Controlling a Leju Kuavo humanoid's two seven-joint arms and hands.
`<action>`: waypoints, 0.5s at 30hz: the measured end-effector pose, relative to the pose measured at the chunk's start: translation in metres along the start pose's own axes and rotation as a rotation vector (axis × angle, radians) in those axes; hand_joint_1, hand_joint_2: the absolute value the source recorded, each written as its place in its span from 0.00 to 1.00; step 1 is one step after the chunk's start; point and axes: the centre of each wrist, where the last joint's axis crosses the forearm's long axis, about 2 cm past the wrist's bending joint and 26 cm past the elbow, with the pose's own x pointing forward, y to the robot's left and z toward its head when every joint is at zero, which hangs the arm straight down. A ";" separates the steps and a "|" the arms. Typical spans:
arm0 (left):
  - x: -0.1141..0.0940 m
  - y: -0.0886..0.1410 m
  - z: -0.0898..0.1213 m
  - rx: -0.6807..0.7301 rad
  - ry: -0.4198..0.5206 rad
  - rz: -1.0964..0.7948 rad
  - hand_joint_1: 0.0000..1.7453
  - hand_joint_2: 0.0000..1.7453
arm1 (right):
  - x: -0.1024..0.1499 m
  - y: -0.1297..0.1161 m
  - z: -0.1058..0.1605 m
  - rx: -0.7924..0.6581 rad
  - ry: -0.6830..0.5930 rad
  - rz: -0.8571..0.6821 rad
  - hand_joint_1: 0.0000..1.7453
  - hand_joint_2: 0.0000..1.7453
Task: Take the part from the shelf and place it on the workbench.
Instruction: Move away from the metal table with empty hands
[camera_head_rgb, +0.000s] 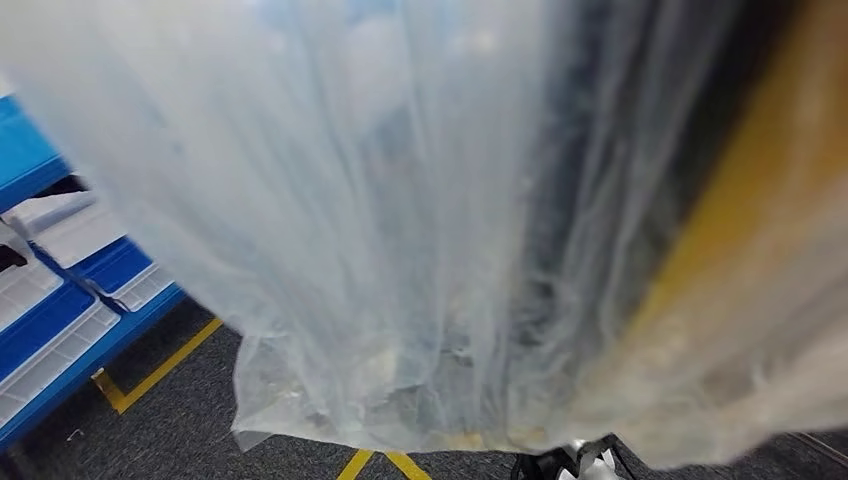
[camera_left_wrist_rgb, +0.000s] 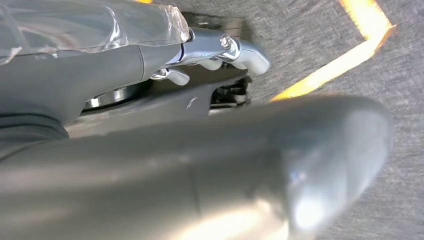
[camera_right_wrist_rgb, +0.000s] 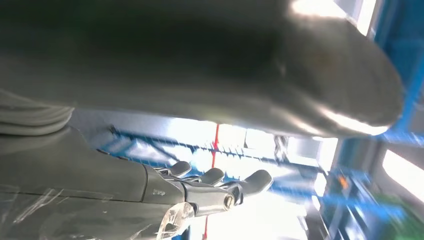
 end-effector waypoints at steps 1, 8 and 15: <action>0.001 0.000 0.000 -0.002 -0.002 0.000 0.00 0.00 | -0.001 0.000 0.001 0.014 0.015 0.003 0.00 0.00; 0.001 0.000 0.000 -0.004 0.005 0.000 0.00 0.00 | -0.011 -0.003 0.010 0.061 0.121 0.020 0.00 0.00; -0.003 0.000 0.001 -0.007 0.016 -0.004 0.00 0.00 | -0.035 -0.013 0.035 0.021 0.264 0.008 0.00 0.00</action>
